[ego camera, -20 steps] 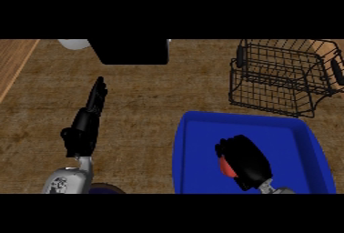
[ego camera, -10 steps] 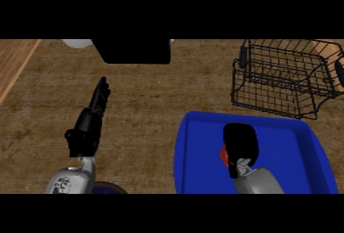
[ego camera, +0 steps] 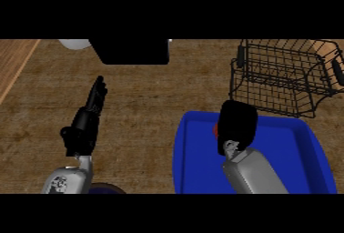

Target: Pick the bell pepper from the tray and place it in the tiered basket

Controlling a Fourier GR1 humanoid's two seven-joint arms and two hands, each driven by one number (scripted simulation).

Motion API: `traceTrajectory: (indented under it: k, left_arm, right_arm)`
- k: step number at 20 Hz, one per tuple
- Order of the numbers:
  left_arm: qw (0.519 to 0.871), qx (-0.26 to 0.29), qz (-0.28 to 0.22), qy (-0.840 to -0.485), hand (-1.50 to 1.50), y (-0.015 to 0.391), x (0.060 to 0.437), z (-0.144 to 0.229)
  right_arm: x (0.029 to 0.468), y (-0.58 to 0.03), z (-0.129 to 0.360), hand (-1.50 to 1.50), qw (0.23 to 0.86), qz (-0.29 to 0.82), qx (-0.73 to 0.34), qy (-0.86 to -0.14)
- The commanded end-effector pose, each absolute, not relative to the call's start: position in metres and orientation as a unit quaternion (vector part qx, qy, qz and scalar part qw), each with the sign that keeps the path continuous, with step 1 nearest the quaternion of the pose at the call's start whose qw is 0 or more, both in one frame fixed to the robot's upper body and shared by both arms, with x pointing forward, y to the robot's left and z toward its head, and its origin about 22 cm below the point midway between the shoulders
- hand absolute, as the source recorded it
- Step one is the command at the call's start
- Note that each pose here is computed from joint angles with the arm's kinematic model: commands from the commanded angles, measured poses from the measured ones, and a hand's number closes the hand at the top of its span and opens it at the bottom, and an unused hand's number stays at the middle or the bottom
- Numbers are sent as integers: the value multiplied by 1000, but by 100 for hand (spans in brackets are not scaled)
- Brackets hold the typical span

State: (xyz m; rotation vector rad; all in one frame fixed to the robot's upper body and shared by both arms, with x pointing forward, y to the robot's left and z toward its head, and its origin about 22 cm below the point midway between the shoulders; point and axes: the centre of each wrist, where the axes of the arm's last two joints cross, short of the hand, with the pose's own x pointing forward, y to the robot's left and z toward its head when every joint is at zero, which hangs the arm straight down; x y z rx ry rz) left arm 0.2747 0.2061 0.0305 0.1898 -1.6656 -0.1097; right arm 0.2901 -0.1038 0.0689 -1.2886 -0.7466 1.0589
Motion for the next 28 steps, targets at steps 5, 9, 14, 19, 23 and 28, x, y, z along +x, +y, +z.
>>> traceTrajectory:
  k: [5, 9, 14, 19, 23, 28]
  left_arm:
    - [669, 92, -50, -736, 0, 190, 279, 29]
    - [668, 89, -50, -737, 0, 192, 279, 29]
    - [666, 82, -46, -740, 0, 197, 272, 27]
    - [674, 79, -48, -733, 0, 199, 274, 24]
    - [669, 84, -53, -736, 0, 196, 267, 32]
    - [661, 88, -53, -743, 0, 206, 275, 20]
  right_arm:
    - [273, -92, 182, 150, 586, 352, -636, -358]
    - [270, -102, 235, 150, 588, 331, -633, -379]
    - [274, -114, 275, 150, 596, 301, -633, -391]
    - [287, -136, 296, 150, 640, 232, -569, -461]
    - [312, -145, 299, 150, 635, 245, -580, -447]
    - [351, -161, 280, 150, 624, 234, -603, -438]
